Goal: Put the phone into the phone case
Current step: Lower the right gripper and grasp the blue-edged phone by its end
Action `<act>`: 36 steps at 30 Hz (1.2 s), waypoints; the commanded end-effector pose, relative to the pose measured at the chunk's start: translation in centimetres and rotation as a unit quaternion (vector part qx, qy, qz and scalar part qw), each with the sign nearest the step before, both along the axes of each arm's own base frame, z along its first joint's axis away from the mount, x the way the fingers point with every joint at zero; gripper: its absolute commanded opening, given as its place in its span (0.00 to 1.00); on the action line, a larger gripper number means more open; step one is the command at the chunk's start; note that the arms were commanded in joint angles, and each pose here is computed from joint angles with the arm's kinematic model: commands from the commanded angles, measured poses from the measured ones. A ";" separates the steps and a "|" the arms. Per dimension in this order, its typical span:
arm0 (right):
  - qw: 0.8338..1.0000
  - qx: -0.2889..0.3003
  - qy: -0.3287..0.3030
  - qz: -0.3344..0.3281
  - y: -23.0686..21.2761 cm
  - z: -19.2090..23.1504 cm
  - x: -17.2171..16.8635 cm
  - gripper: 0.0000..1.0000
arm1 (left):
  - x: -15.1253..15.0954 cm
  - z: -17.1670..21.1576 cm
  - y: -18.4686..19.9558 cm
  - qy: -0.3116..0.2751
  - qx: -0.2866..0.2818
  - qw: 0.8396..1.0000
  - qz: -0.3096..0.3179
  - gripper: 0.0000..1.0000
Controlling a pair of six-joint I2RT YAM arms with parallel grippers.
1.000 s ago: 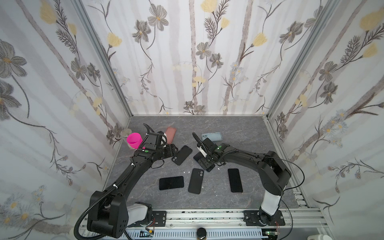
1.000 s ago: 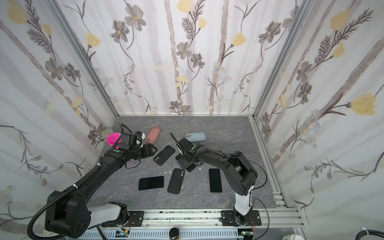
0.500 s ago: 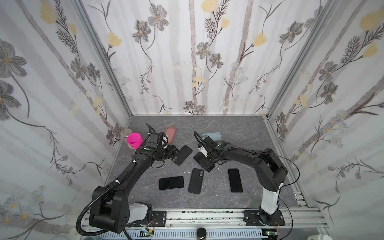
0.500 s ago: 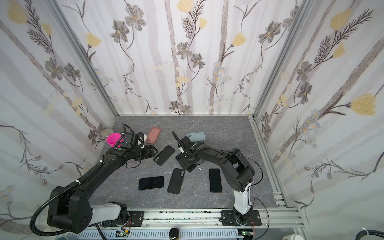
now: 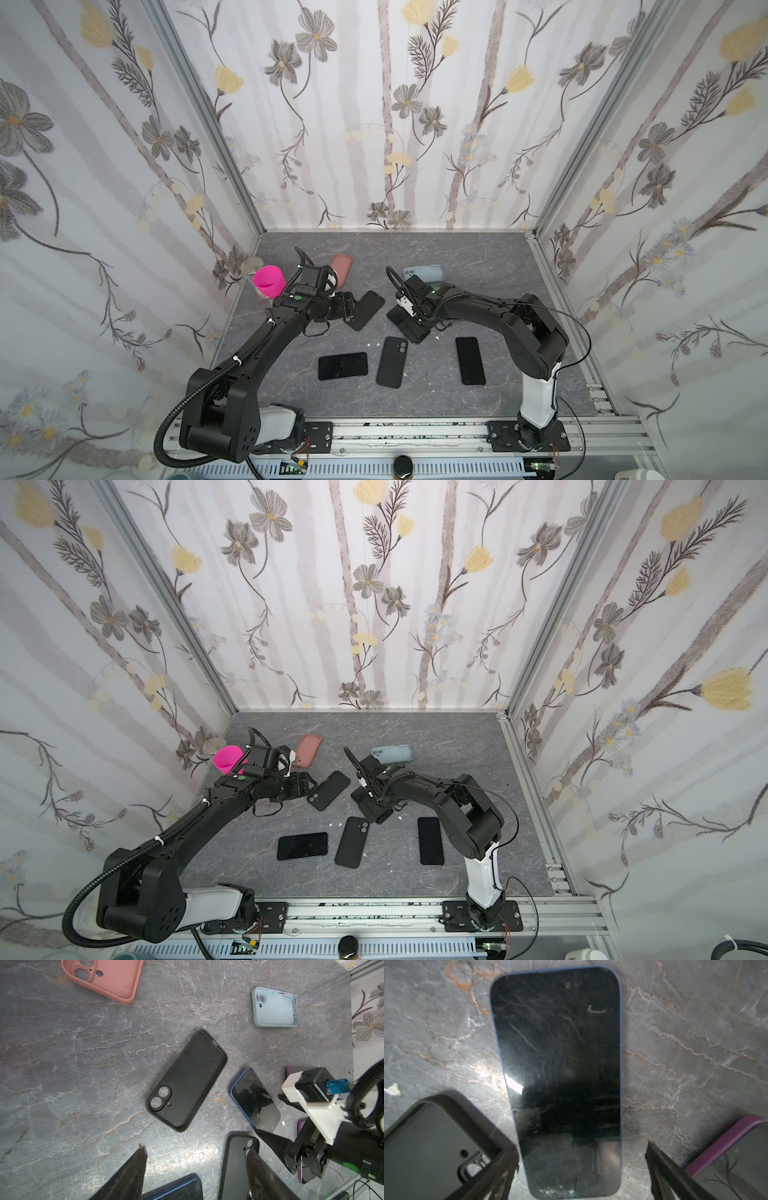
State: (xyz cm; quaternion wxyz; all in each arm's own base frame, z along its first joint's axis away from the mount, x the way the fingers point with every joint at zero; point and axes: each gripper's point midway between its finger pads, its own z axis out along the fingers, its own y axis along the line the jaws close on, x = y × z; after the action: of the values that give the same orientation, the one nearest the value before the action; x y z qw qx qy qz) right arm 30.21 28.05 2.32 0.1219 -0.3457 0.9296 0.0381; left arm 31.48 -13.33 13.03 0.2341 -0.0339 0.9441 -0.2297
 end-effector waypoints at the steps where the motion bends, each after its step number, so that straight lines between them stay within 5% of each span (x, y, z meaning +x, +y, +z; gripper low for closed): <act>1: 1.000 -0.012 0.005 0.008 -0.2 -0.2 -0.1 0.94 | 0.1 0.1 0.0 -0.004 0.004 1.000 -0.004 0.75; 14: 0.999 -0.023 0.025 0.009 -0.4 -1.5 -0.2 0.86 | 0.4 0.3 0.2 -0.010 0.012 1.000 -0.001 0.75; 36: 0.999 -0.026 0.024 0.001 -1.9 -1.4 0.7 0.58 | 0.8 1.0 0.3 -0.016 0.017 1.000 0.004 0.75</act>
State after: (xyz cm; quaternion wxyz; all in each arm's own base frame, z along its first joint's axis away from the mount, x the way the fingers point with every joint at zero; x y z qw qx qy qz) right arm 31.48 27.52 1.62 0.1099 -0.3436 0.9316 0.0458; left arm 31.93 -13.14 13.50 0.2421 -0.0321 0.9451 -0.2173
